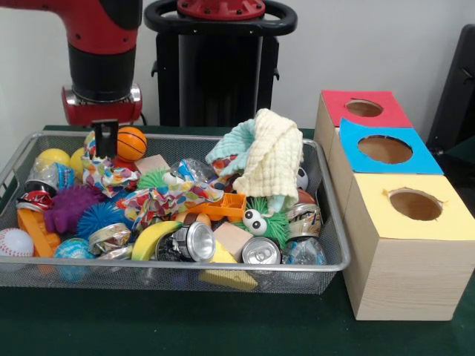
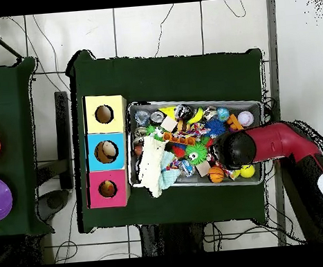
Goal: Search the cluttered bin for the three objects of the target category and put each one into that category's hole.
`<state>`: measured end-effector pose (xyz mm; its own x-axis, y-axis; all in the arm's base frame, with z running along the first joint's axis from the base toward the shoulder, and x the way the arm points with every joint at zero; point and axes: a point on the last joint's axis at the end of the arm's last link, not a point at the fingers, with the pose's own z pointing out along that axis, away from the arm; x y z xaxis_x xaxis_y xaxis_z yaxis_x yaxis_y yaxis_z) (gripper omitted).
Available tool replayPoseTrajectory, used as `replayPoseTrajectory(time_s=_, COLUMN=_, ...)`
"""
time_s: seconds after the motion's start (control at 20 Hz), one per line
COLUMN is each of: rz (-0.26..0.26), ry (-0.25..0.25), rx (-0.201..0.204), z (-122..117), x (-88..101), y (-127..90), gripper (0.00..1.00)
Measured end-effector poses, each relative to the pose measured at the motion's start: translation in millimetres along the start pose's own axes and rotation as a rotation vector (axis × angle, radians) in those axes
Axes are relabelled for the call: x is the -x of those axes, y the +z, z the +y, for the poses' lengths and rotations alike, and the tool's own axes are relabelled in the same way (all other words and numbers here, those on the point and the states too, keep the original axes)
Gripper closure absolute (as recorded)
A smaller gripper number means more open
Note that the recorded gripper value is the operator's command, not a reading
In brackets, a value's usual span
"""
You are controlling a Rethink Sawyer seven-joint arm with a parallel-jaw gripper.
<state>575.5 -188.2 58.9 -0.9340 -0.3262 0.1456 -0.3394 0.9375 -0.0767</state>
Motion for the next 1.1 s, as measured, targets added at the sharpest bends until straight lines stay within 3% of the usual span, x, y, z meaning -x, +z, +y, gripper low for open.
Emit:
replayPoseTrajectory(time_s=0.1, rz=-0.009, ry=0.010, rx=-0.012, z=-4.8, x=1.5, y=-10.2, gripper=1.00)
replayPoseTrajectory(time_s=0.15, rz=-0.016, ry=0.019, rx=-0.021, z=-8.8, x=2.7, y=-19.5, gripper=0.00)
replayPoseTrajectory(time_s=0.45, rz=-0.019, ry=0.027, rx=-0.018, z=-10.4, x=2.5, y=-21.2, gripper=0.00)
replayPoseTrajectory(time_s=1.1, rz=0.026, ry=0.005, rx=0.070, z=11.0, x=-7.4, y=37.9, gripper=0.00)
